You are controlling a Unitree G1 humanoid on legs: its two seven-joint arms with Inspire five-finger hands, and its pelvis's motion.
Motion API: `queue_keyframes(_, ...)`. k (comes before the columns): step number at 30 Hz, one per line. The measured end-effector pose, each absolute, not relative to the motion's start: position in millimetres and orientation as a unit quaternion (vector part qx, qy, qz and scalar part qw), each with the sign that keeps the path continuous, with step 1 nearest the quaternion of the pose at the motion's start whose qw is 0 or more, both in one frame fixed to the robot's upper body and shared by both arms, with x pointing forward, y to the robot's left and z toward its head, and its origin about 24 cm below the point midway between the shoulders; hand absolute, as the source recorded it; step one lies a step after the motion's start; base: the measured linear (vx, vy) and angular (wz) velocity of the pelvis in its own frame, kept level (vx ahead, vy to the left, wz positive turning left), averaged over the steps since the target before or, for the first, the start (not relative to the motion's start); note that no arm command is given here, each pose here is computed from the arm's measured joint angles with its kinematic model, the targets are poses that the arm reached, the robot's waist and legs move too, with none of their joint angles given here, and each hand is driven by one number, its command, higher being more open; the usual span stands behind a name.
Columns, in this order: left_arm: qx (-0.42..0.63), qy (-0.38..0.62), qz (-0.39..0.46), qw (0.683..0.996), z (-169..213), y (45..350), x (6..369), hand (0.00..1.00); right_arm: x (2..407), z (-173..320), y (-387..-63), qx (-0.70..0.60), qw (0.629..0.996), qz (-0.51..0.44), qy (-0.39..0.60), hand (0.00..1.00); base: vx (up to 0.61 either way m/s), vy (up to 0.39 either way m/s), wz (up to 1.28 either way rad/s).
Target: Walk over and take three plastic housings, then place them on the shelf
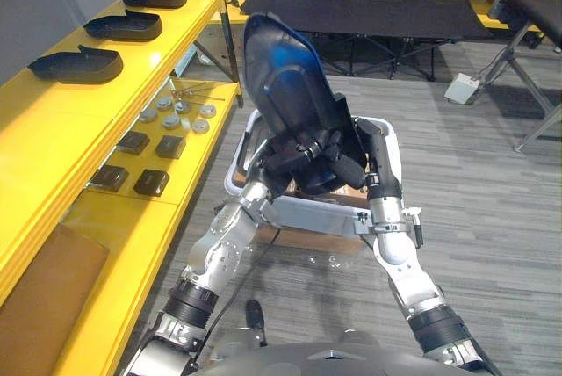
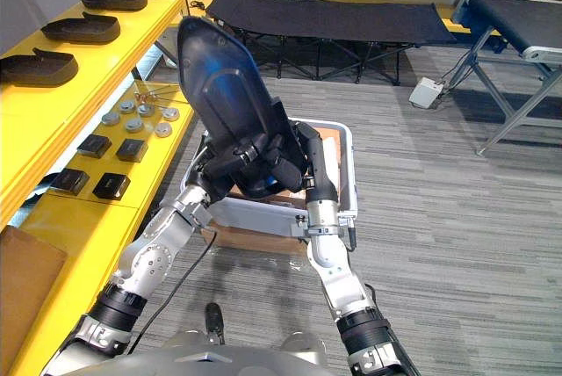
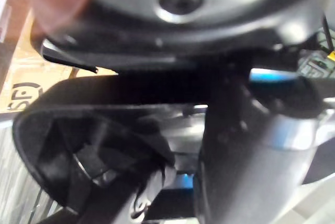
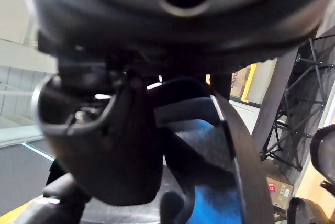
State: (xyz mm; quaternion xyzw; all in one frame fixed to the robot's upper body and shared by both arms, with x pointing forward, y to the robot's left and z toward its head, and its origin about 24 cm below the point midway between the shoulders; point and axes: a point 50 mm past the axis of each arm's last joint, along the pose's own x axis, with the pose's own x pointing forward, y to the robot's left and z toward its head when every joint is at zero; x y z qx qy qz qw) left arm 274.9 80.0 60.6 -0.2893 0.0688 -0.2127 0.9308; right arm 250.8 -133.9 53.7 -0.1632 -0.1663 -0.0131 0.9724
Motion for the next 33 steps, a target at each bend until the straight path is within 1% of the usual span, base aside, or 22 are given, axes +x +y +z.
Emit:
queue_keyframes(2, -0.292, 0.083, -0.191, 0.934, 53.3, 85.8, 277.0, 0.00, 246.3, 50.4, -128.6, -0.161, 0.973, -0.002, -0.167, 0.00, 0.00, 0.000, 0.00)
queue_keyframes(7, -0.286, 0.092, -0.192, 0.934, 50.2, 89.2, 276.4, 0.00, 241.7, 46.2, -125.0, -0.157, 0.974, -0.003, -0.163, 0.00, 0.01, -0.002, 0.00)
queue_keyframes(8, -0.285, 0.092, -0.193, 0.934, 50.0, 88.5, 276.1, 0.00, 240.8, 45.5, -124.9, -0.156, 0.974, -0.006, -0.162, 1.00, 0.00, 0.000, 0.00)
queue_keyframes(12, -0.283, 0.088, -0.193, 0.935, 50.3, 89.2, 276.0, 0.00, 239.9, 45.0, -123.0, -0.155, 0.975, -0.006, -0.162, 1.00, 0.00, 0.000, 0.00)
queue_keyframes(14, -0.277, 0.080, -0.194, 0.938, 51.2, 88.7, 275.5, 0.00, 237.0, 44.4, -116.3, -0.151, 0.974, 0.005, -0.168, 1.00, 0.00, 0.000, 0.00)
queue_keyframes(17, -0.261, 0.061, -0.194, 0.944, 54.8, 88.8, 275.6, 0.00, 236.1, 45.4, -116.0, -0.165, 0.970, -0.006, -0.180, 1.00, 0.00, 0.000, 0.00)
queue_keyframes(20, -0.223, 0.012, -0.187, 0.957, 68.4, 90.7, 273.7, 0.00, 234.5, 55.8, -118.0, -0.171, 0.963, -0.017, -0.205, 1.00, 0.00, 0.000, 0.00)
queue_keyframes(22, -0.200, -0.045, -0.170, 0.964, 84.4, 90.8, 268.2, 0.00, 229.4, 67.4, -119.8, -0.153, 0.962, -0.020, -0.226, 1.00, 0.00, 0.000, 0.00)
queue_keyframes(25, -0.189, -0.135, -0.130, 0.964, 106.9, 102.3, 261.2, 0.00, 223.0, 77.9, -137.8, -0.099, 0.968, -0.034, -0.228, 1.00, 0.00, 0.000, -0.04)
queue_keyframes(27, -0.180, -0.214, -0.060, 0.958, 125.2, 125.4, 255.4, 0.00, 220.9, 79.3, -168.6, 0.004, 0.976, -0.070, -0.205, 1.00, 0.00, 0.000, -0.04)
queue_keyframes(28, -0.174, -0.232, -0.037, 0.956, 128.8, 132.2, 253.4, 0.00, 219.6, 78.4, -176.1, 0.029, 0.976, -0.076, -0.200, 1.00, 0.00, 0.000, -0.07)
queue_keyframes(29, -0.169, -0.262, -0.002, 0.950, 134.8, 143.4, 248.3, 0.00, 214.1, 74.9, -191.7, 0.062, 0.975, -0.091, -0.192, 1.00, 0.00, 0.000, -0.12)
queue_keyframes(31, -0.170, -0.300, 0.037, 0.938, 141.8, 157.7, 240.3, 0.00, 202.6, 67.2, -211.0, 0.099, 0.974, -0.097, -0.177, 1.00, 0.01, 0.000, -0.14)
queue_keyframes(33, -0.170, -0.332, 0.058, 0.926, 144.6, 166.3, 230.9, 0.00, 188.2, 56.9, -224.5, 0.096, 0.980, -0.089, -0.150, 1.00, 0.03, -0.002, -0.09)
